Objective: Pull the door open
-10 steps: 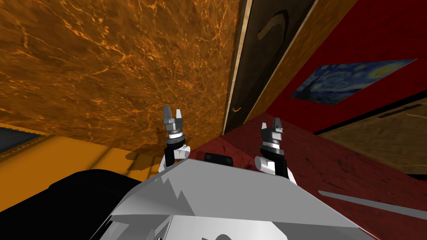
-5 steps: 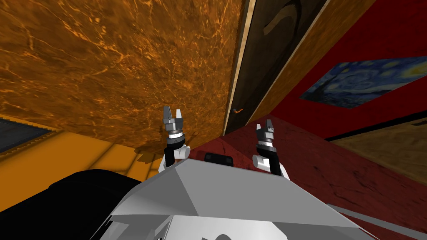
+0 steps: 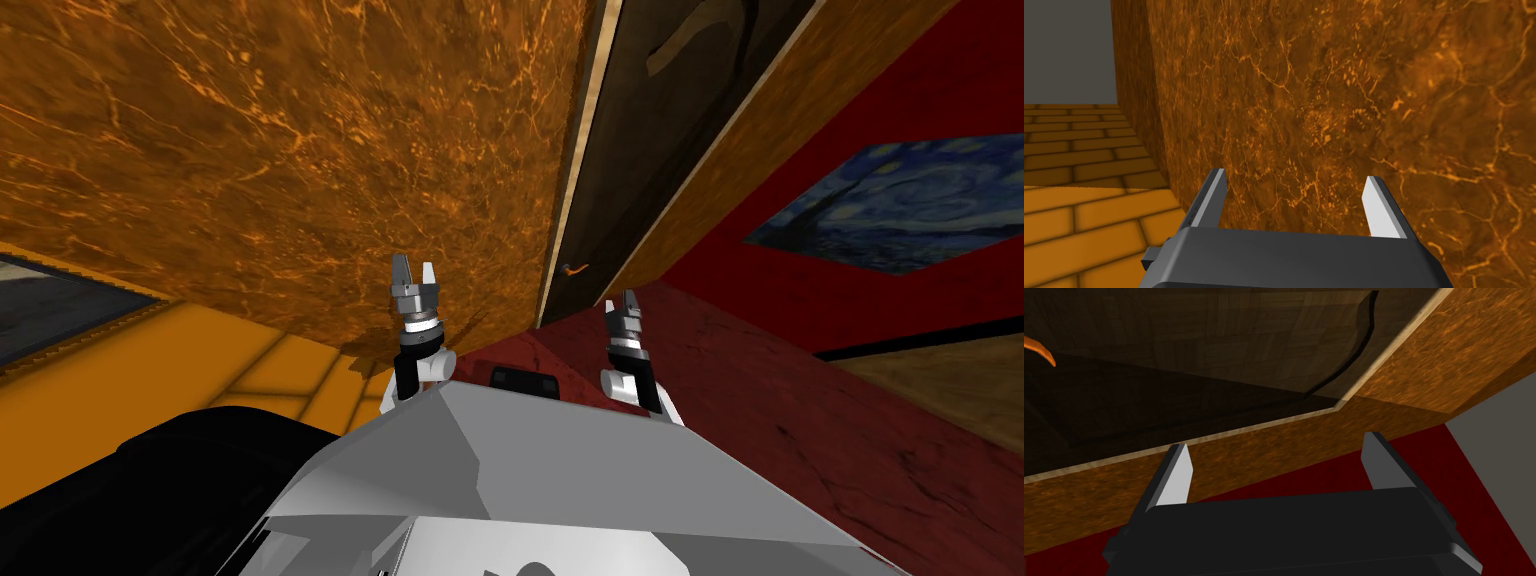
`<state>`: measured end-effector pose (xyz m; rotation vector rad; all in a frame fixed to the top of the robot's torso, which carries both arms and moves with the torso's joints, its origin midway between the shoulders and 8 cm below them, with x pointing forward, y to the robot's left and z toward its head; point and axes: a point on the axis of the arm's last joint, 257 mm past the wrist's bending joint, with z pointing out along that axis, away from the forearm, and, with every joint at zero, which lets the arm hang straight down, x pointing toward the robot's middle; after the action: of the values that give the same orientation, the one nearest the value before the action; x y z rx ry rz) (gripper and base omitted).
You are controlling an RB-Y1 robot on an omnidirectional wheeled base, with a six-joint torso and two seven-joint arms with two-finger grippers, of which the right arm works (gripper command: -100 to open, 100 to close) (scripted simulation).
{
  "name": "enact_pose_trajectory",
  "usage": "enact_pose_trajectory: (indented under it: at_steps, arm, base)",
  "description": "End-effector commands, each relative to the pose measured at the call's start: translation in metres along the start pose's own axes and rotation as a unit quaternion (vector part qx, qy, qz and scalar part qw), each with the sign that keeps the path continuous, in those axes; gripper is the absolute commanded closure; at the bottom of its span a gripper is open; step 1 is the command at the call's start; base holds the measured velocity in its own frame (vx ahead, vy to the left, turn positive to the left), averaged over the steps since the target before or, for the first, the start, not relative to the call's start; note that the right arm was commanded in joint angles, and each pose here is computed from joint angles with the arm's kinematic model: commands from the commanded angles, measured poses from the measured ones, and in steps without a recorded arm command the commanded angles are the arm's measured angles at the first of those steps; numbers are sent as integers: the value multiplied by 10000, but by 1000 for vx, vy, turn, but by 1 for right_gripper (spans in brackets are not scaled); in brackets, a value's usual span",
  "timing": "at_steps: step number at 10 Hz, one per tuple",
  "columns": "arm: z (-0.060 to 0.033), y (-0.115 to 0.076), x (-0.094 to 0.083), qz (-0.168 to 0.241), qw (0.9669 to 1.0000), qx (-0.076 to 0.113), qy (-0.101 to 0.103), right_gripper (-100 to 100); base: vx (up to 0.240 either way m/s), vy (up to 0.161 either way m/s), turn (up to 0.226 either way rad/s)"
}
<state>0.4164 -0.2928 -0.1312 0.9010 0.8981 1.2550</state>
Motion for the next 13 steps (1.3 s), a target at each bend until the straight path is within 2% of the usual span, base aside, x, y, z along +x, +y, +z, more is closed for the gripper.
enact_pose_trajectory:
  at_steps: [1, 3, 7, 9, 10, 13]
  arm:
    - [-19, -113, 20, 30, 10000, 78, 36, -100]
    - [-1, -287, 75, 92, 9997, 165, 171, -100]
    - [-32, -586, 110, 140, 9987, 391, 293, -100]
    - [-10, -734, 147, 183, 9979, 459, 422, -100]
    - [-49, -823, 136, 176, 9974, 559, 411, -100]
    - [-68, -1046, 144, 198, 9959, 720, 520, -100]
  base:
    - [42, -61, 66]
    - [48, -73, 134]
    - [47, -79, 116]
    - [40, -85, 161]
    - [38, -77, 73]
    - [41, -56, 93]
